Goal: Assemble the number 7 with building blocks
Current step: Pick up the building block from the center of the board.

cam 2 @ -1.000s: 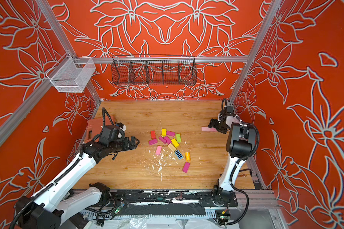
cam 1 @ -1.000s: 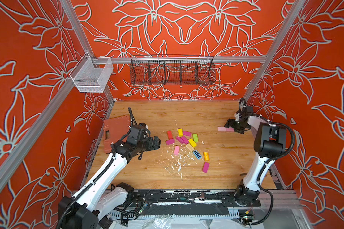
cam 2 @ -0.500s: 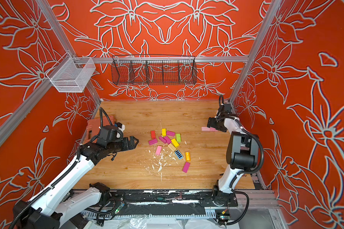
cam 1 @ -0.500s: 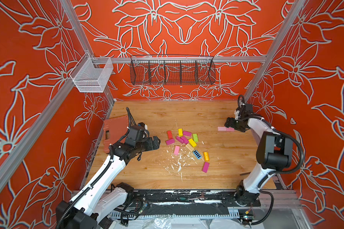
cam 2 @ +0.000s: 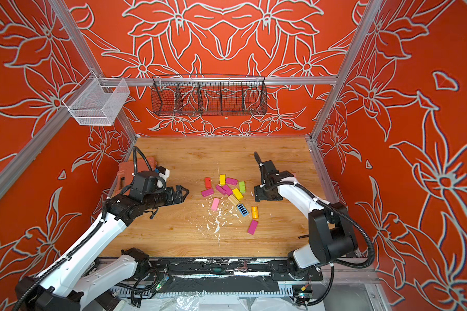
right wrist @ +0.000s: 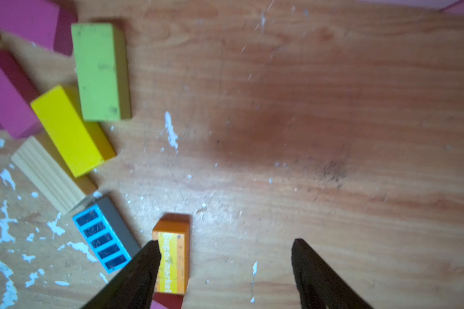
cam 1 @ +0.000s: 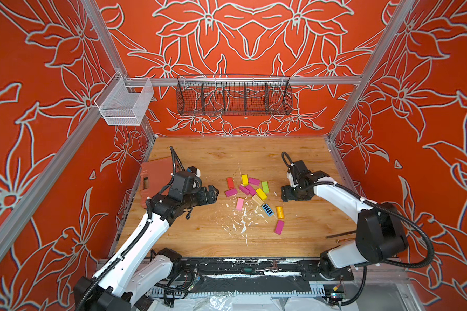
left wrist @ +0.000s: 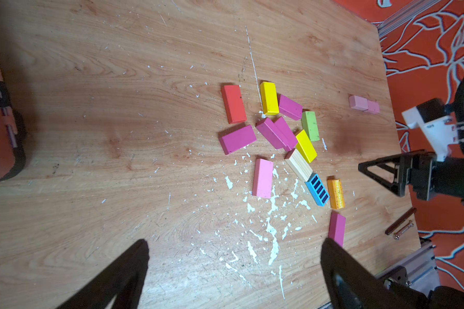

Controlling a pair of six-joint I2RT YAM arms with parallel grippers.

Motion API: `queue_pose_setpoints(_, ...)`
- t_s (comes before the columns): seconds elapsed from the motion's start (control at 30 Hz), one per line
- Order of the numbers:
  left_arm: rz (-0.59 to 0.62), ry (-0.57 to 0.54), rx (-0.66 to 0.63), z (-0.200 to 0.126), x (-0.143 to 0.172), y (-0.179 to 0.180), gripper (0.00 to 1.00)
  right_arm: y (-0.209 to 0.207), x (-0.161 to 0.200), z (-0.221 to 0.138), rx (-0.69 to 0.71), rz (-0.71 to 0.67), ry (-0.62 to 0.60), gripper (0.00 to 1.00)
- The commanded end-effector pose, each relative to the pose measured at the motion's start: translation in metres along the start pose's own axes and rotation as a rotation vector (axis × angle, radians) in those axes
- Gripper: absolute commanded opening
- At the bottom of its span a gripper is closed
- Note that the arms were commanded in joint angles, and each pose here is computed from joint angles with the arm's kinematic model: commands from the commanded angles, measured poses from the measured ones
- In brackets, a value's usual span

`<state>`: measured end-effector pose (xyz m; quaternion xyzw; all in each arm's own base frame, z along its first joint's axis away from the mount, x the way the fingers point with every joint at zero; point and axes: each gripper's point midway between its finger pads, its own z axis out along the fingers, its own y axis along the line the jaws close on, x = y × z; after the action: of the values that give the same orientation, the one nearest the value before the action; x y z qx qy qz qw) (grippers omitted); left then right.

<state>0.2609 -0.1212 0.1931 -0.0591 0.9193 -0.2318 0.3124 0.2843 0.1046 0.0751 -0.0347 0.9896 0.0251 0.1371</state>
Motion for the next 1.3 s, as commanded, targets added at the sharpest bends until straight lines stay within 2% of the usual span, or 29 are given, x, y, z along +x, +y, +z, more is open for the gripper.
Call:
queue_pose_setpoints(0.0,0.003,-0.003,0.035,0.0,-0.002,-0.007,0.97,-0.001,0.027,0.0,0.073,0.036,0.034,0.79)
queue_pose_setpoints(0.2,0.009,-0.003,0.052,-0.001,-0.003,-0.011,0.97,0.017,0.043,0.015,0.061,0.004,0.048,0.76)
queue_pose_setpoints(0.53,0.002,-0.023,0.032,-0.006,-0.002,-0.005,0.97,0.026,0.05,0.04,0.051,-0.029,0.077,0.63)
queue_pose_setpoints(0.83,0.003,-0.023,0.023,-0.005,-0.002,-0.003,0.97,0.028,0.036,0.05,0.052,-0.069,0.08,0.41)
queue_pose_setpoints(1.03,0.002,-0.029,0.015,-0.006,-0.002,-0.002,0.97,0.016,0.011,0.043,0.003,-0.052,0.088,0.32)
queue_pose_setpoints(1.27,0.002,-0.041,0.005,-0.008,-0.003,0.0,0.97,-0.035,-0.019,0.02,0.025,0.003,0.048,0.33)
